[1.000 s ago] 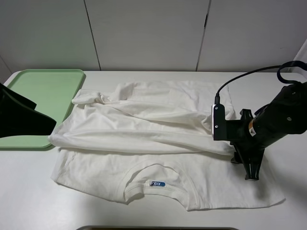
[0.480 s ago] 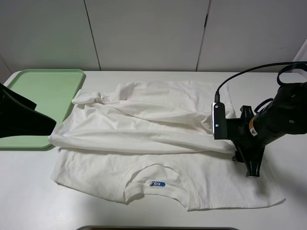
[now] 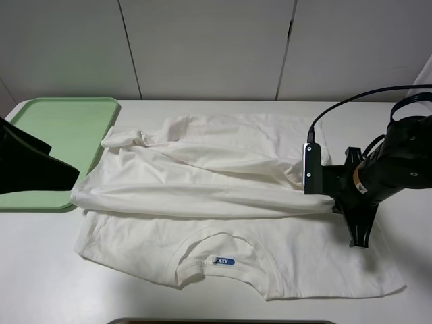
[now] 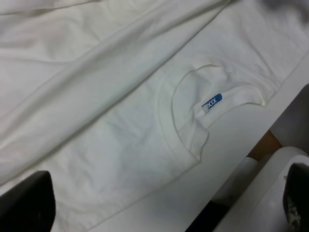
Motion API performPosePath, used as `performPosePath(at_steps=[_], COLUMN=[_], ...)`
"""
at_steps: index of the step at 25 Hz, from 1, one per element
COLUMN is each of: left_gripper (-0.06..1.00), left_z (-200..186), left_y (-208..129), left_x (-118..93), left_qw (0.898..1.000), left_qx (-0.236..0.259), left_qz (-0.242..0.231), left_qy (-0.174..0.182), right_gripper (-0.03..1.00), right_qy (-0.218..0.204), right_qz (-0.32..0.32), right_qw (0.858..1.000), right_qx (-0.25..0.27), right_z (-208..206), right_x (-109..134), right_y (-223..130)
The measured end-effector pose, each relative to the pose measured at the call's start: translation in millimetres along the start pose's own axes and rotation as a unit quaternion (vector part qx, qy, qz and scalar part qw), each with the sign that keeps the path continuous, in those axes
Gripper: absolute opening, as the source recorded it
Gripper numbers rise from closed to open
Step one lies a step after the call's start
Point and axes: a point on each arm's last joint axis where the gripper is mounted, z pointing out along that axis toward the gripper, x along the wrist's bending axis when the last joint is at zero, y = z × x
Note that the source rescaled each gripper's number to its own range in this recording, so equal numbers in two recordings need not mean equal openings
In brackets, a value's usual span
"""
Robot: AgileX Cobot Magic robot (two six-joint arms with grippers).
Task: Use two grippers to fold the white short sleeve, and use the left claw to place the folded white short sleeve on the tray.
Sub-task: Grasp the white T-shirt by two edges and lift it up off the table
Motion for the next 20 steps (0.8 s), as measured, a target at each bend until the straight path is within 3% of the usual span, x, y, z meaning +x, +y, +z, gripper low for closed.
performPosePath(at_steps=[7, 14, 20], left_gripper=[0.94, 0.94, 0.94], left_z=[0, 2, 20], left_y=[2, 1, -6], left_x=[2, 8, 18], left_qw=[1.000, 0.999, 0.999], left_qx=[-0.008, -0.020, 0.007], left_qz=[0.000, 0.008, 0.002], left_qy=[0.010, 0.042, 0.041], right_gripper=[0.00, 0.00, 0.00], right_qy=[0.011, 0.013, 0.013], right_qz=[0.018, 0.023, 0.024], right_qw=[0.999, 0.999, 0.999], right_qx=[0.027, 0.033, 0.034], right_z=[0, 0, 0], right_x=[2, 2, 3], right_y=[-5, -6, -6])
